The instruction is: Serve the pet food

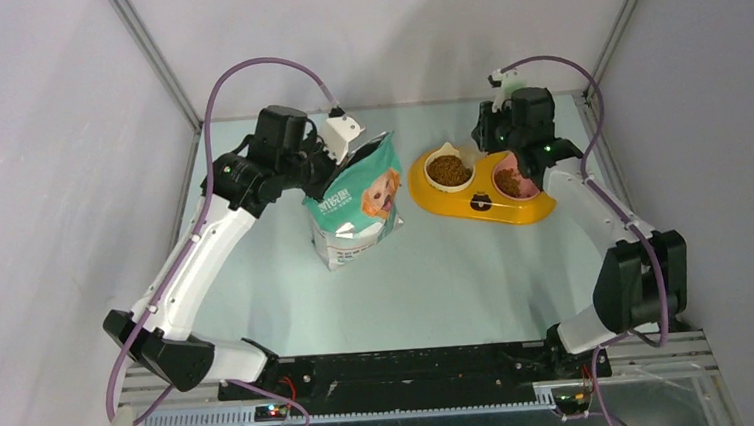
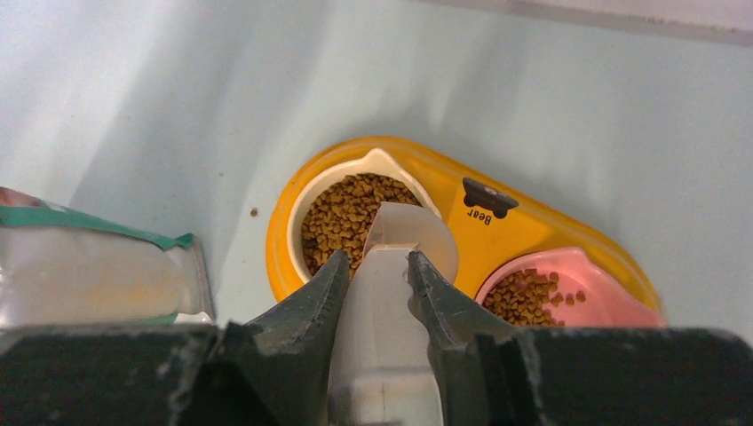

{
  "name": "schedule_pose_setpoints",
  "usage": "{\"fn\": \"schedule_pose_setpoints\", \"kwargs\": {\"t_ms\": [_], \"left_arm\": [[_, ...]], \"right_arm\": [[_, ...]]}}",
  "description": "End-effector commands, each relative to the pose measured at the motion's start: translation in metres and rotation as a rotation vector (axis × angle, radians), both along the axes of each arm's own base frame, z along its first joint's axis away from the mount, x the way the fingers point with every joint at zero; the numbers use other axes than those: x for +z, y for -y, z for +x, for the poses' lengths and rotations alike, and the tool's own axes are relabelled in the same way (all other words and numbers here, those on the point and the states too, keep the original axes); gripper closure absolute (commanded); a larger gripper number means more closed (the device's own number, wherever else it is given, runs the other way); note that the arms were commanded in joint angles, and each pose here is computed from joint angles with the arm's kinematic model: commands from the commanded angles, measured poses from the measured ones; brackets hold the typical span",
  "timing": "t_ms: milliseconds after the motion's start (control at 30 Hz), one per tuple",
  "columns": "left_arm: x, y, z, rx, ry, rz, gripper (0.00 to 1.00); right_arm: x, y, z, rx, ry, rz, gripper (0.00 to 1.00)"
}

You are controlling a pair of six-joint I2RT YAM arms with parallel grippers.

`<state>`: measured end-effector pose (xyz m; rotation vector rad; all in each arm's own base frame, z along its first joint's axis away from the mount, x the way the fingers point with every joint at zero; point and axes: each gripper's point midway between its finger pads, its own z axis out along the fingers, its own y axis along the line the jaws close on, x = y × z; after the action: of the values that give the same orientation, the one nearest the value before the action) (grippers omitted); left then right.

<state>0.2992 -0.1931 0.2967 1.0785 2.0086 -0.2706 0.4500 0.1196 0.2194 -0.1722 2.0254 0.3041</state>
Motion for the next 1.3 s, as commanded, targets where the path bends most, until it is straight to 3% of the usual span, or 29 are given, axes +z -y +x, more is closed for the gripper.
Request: {"fn": "schedule_pose_setpoints", "kwargs": {"t_ms": [0,267,367,667,867,1033,1267], "left_arm": [[0.001,0.0,-0.004,0.0,-0.011,-0.002,1.0],[0.008,0.014,-0.003,-0.01,-0.044,-0.074,1.0],[0.011,0.021,-0.007,-0.02,-0.073,-0.125,1.0],[0.023,0.043,-0.006,-0.071,-0.107,-0.278,1.0],[0.032,0.056,-0.009,-0.1,-0.113,-0.366,1.0],[0.04,0.06,-0.012,-0.107,-0.104,-0.413,1.0],[0.048,0.062,-0.013,-0.092,-0.104,-0.453,1.0]], "right_arm": [[0.069,0.004,-0.007,0.038,0.146,0.014,1.0],[0.112,0.037,-0.012,0.103,0.127,0.193,1.0],[0.127,0.048,-0.023,0.159,0.154,0.178,1.0],[0.216,-0.021,-0.103,0.536,0.286,0.2,1.0],[0.25,-0.077,-0.145,0.721,0.341,0.195,1.0],[0.256,-0.112,-0.162,0.815,0.328,0.206,1.0],[0.224,-0.146,-0.163,0.883,0.268,0.125,1.0]]}}
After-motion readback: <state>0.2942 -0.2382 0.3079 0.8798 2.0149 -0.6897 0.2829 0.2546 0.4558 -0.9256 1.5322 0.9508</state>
